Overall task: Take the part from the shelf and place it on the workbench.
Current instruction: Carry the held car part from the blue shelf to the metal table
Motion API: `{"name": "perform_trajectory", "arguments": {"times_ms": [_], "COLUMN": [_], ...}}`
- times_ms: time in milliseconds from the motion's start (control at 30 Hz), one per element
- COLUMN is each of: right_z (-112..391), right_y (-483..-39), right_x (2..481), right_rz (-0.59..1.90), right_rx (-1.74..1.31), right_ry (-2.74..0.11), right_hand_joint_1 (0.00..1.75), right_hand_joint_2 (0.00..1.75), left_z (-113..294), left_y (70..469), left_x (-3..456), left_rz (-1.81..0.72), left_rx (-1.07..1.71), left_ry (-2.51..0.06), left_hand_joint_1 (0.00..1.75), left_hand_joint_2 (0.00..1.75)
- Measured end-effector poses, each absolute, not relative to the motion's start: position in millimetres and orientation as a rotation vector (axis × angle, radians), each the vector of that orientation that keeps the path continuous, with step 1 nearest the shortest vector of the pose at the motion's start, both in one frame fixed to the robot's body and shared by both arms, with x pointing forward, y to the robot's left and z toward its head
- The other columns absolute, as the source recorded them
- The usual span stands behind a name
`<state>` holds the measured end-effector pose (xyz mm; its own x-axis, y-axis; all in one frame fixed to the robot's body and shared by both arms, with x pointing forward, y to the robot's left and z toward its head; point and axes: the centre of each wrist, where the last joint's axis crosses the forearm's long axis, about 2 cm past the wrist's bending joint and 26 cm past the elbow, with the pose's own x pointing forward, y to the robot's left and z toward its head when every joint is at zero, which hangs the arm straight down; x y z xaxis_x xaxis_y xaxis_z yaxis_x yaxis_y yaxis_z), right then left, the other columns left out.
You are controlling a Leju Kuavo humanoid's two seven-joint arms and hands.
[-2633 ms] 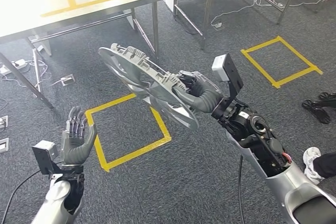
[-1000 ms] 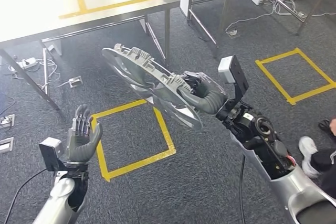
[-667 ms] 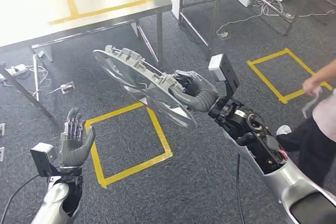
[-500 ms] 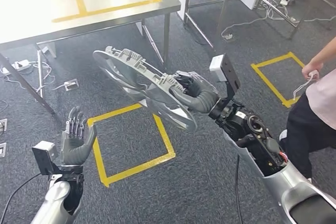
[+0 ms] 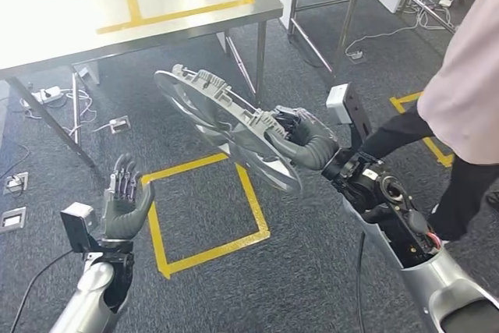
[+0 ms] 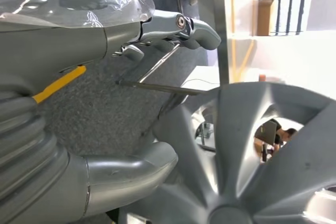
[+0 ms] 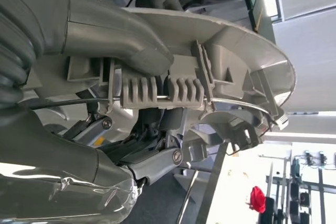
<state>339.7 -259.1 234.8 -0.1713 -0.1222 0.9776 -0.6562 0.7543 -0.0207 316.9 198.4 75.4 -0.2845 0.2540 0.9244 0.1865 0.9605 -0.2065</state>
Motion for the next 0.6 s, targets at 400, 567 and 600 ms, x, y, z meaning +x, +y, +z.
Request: {"name": "perform_trajectory", "arguments": {"times_ms": [400, 567, 600], "right_z": [236.2, 237.1, 236.6], "right_y": [-259.2, -259.2, -259.2], "right_x": [340.3, 340.7, 340.5], "right_rz": [0.533, 0.535, 0.535], "right_rx": [0.619, 0.621, 0.622], "right_ry": [-1.706, -1.710, -1.708], "right_hand_joint_1": [1.75, 1.75, 1.75], "right_hand_joint_2": [1.75, 1.75, 1.75], "left_z": [74.4, 74.1, 73.4], "left_y": [200.1, 200.2, 200.3], "left_x": [316.3, 315.9, 315.1], "left_rz": [0.067, 0.073, 0.073], "left_rx": [-0.317, -0.315, -0.314], "left_ry": [-1.866, -1.861, -1.858], "left_hand_joint_1": [0.00, 0.00, 0.00], "left_hand_joint_2": [1.75, 1.75, 1.75]}}
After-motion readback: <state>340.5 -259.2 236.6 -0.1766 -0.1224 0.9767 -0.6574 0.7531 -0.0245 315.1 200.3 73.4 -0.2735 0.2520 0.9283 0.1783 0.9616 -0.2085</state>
